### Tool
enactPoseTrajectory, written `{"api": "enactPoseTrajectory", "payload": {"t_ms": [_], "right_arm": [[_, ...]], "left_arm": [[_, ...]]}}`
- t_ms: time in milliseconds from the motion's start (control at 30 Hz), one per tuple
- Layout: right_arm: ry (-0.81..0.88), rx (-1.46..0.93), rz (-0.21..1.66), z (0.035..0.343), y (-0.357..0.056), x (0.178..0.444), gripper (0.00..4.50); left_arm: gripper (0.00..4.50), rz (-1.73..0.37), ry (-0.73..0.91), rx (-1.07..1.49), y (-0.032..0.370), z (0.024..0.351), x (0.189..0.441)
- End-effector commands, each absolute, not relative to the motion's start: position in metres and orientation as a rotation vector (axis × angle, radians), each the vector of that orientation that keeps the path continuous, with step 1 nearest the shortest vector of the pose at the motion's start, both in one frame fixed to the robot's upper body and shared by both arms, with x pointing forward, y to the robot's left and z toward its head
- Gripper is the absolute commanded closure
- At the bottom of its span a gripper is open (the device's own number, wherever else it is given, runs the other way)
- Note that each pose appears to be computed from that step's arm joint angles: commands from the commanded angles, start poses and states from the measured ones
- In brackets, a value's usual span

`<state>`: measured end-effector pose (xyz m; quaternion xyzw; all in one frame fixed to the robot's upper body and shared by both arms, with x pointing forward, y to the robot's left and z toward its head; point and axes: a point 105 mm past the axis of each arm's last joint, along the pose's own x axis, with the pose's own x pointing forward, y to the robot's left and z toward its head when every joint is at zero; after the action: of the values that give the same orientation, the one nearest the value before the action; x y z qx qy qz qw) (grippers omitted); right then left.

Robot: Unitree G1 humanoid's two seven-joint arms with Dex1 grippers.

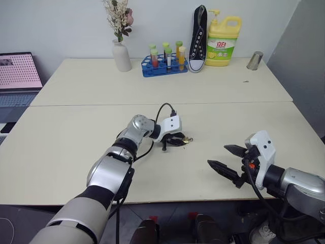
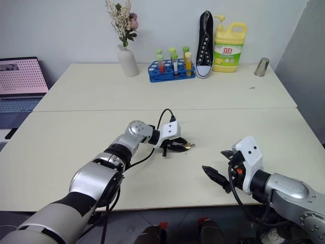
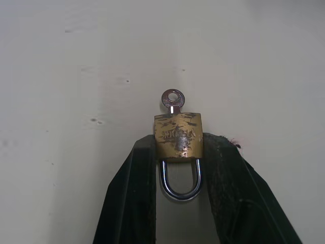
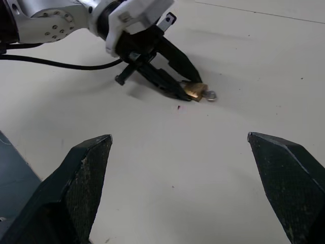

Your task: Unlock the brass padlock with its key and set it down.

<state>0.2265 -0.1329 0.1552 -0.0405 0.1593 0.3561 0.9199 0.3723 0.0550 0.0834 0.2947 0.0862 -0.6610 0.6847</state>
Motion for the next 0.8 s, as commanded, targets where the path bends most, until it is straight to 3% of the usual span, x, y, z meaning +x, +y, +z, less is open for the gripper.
{"api": "enactPoseTrajectory", "payload": {"t_ms": [33,133,233,467,800], "right_arm": [[0.257,-0.152,0.750,0.161,-0.131,0.227,0.00],[0.234,-0.199,0.760,0.157,-0.131,0.228,0.00],[0.136,-0.190,0.832,0.162,-0.121,0.227,0.00],[0.140,-0.078,0.956,0.157,-0.105,0.236,0.00],[0.172,0.058,1.148,0.162,-0.064,0.251,0.00]], "left_arm": [[3.55,-1.492,0.004,0.685,0.069,0.104,0.366],[3.55,-1.458,-0.123,0.719,0.081,0.111,0.358],[3.55,-1.412,-0.292,0.807,0.102,0.115,0.330],[3.55,-1.239,-0.624,1.015,0.110,0.141,0.299],[3.55,-1.147,-0.828,1.237,0.119,0.154,0.282]]}}
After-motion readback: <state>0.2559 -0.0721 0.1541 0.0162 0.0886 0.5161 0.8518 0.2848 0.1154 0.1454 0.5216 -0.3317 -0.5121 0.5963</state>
